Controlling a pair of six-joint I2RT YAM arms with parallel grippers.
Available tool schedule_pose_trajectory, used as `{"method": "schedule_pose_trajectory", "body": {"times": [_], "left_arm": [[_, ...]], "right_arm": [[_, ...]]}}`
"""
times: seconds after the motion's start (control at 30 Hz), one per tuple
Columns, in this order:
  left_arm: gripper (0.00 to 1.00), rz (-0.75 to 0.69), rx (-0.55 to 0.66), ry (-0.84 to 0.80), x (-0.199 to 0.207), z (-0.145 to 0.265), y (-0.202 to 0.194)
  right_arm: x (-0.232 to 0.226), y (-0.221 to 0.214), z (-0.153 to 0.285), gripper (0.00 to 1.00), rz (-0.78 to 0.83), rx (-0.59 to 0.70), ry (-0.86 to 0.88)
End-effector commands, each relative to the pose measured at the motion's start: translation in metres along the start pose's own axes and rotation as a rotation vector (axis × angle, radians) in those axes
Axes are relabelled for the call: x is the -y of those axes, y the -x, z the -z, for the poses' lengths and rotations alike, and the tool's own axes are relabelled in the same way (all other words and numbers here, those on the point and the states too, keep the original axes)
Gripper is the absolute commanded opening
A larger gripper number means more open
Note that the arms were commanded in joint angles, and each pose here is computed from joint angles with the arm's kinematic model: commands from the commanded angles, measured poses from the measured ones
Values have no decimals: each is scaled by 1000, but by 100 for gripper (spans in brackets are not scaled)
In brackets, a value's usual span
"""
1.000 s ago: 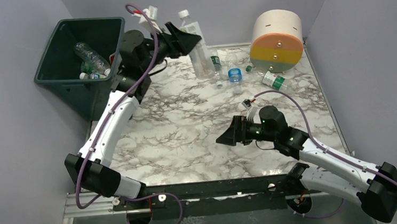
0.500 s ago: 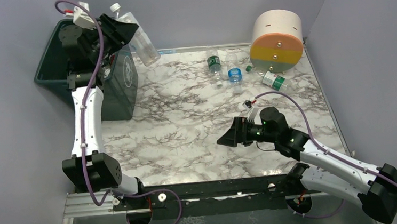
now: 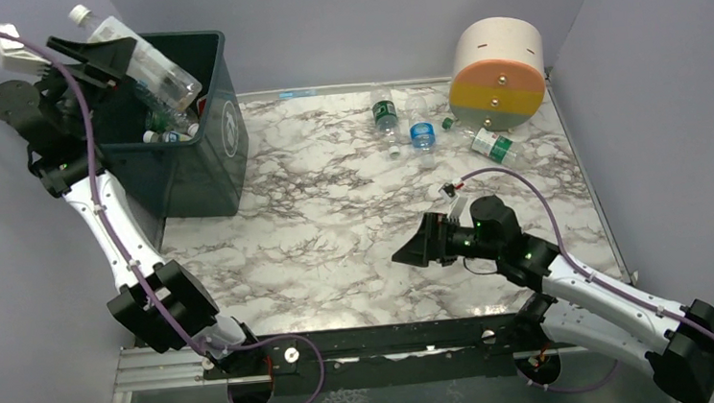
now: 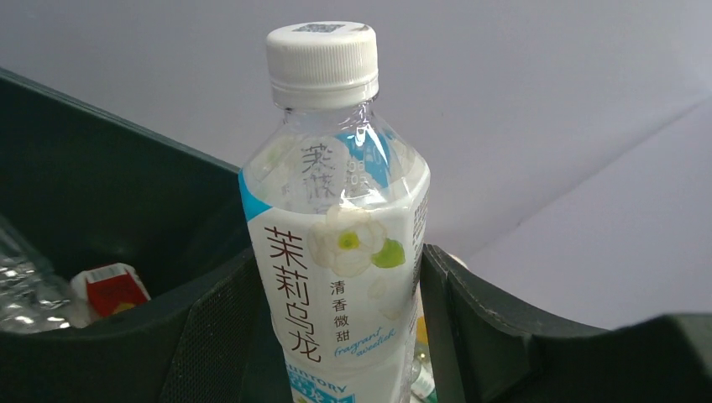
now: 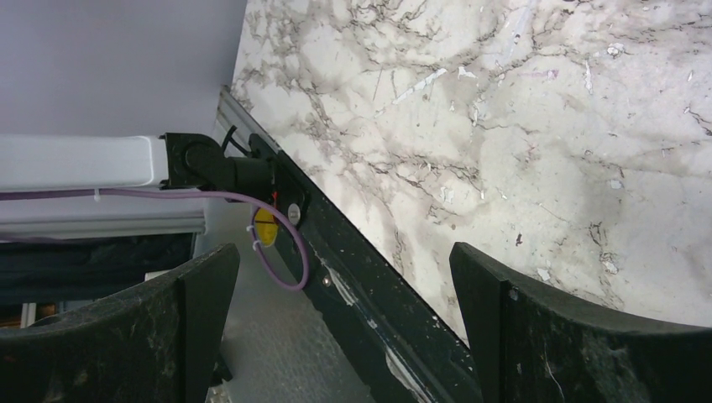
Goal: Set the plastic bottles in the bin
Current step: Place the plastic bottle in the trash bin.
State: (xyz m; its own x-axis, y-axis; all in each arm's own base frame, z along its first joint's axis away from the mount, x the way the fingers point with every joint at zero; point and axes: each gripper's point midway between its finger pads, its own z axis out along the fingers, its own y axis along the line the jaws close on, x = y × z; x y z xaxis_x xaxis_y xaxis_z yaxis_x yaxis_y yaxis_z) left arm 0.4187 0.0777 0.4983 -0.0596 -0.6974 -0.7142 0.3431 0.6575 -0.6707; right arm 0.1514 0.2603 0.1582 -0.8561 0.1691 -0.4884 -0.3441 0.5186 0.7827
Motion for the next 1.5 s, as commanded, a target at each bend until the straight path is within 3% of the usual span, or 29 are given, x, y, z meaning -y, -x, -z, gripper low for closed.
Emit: {"method": "schedule_pose_trajectory", "body": {"times": [0.0,0.47,0.87,1.0,1.1,1.27,1.33,1.47], "left_arm": [[67,28,52,-59,3,19,30],[68,-104,106,129,-64,18,49],[71,-125,19,255,-121,-9,17],[76,-119,-30,263,-124,-21,-5],[92,-124,-71,264,-123,-30,-20],[94,-132,-93,259,-113,-37,-29],[99,-140,-94,245,-103,-39,-28],[99,-177,-82,228,-75,-38,-19]], "right_arm": [[-1,-7,3,99,-10,-26,5],[-4,-4,-6,99,-14,-46,16],[-5,-3,-12,99,-26,-59,20],[-6,-3,-11,99,-26,-56,22],[-5,-4,-10,99,-25,-55,19],[-5,-4,-8,99,-25,-48,20],[-5,-4,-7,99,-21,-46,22],[-7,-3,-7,99,-17,-45,24]]}}
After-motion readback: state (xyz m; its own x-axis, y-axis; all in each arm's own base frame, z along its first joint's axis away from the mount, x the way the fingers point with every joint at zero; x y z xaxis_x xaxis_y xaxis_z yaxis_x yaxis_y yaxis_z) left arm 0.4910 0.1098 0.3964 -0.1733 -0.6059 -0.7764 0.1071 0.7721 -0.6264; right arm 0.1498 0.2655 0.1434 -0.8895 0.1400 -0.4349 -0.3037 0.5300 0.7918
